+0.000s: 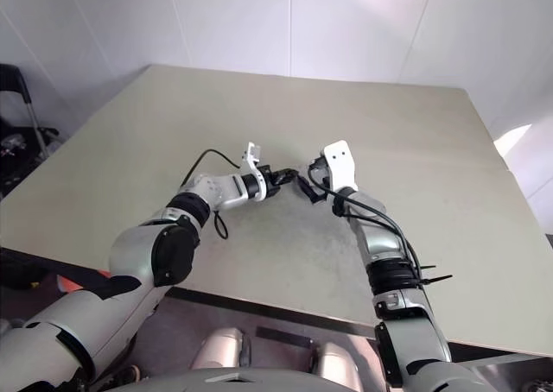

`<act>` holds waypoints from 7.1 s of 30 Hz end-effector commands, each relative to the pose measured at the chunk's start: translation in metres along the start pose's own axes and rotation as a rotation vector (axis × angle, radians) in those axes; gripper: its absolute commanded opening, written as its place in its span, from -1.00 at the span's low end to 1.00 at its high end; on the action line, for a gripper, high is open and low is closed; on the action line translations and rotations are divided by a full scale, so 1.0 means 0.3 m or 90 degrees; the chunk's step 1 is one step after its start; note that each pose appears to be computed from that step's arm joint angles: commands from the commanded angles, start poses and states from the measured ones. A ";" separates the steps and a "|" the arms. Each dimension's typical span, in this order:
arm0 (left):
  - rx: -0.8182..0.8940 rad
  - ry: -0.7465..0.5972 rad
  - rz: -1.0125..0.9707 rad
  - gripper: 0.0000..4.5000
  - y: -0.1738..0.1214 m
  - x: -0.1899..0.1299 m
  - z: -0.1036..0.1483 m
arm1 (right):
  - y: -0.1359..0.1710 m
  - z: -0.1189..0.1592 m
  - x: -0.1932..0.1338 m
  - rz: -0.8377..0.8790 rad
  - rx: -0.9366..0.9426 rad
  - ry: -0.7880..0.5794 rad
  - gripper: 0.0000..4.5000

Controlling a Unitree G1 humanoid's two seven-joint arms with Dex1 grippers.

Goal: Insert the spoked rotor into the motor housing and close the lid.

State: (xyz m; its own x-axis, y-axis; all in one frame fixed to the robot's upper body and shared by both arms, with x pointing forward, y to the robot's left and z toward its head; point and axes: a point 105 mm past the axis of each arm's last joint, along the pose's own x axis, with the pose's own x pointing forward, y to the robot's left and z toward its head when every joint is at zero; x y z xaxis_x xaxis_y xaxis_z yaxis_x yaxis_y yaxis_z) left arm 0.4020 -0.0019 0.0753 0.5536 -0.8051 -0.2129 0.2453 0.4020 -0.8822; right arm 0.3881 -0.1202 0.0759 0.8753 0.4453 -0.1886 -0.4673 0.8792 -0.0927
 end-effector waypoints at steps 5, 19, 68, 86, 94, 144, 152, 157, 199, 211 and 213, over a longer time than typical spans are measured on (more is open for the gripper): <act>0.015 0.024 -0.044 -1.00 -0.061 0.026 -0.017 | 0.042 0.184 -0.039 0.073 0.000 -0.116 0.99; 0.025 0.043 -0.029 -1.00 -0.055 0.039 -0.046 | -0.123 0.303 -0.161 0.046 0.189 -0.144 0.99; 0.056 0.040 0.024 -1.00 0.063 -0.018 -0.053 | 0.083 0.085 0.014 0.235 0.700 0.103 0.99; 0.066 0.041 0.031 -1.00 0.072 -0.018 -0.059 | 0.052 0.041 0.063 0.137 0.710 0.097 0.33; 0.070 0.039 0.031 -1.00 0.078 -0.019 -0.061 | 0.026 0.070 0.067 0.135 0.717 0.062 -0.08; -0.153 -0.164 -0.344 0.99 -0.174 -0.190 0.198 | 0.184 0.401 0.030 0.341 0.715 -0.023 -0.08; -0.141 -0.182 -0.323 0.99 -0.153 -0.188 0.204 | 0.184 0.397 0.031 0.340 0.715 -0.022 -0.08; -0.150 -0.204 -0.308 0.48 -0.130 -0.195 0.219 | 0.178 0.396 0.032 0.337 0.716 -0.022 -0.08; -0.134 -0.258 -0.234 0.15 -0.051 -0.206 0.243 | 0.113 0.405 0.056 0.269 0.686 -0.078 0.93; -0.159 -0.404 -0.159 -0.07 0.097 -0.373 0.347 | 0.119 0.390 0.074 0.259 0.684 -0.068 0.94; -0.164 -0.442 -0.132 -0.07 0.139 -0.425 0.370 | 0.123 0.388 0.077 0.260 0.680 -0.066 0.94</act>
State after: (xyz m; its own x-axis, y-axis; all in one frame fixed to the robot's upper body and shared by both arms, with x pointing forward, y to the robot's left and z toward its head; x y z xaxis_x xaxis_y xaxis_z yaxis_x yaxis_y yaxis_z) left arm 0.4243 0.1447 0.0912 0.8926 -0.4319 0.1296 0.1872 0.0934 -0.9779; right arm 0.4036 -0.0600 0.1633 0.7170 0.6968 0.0175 -0.3619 0.3507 0.8637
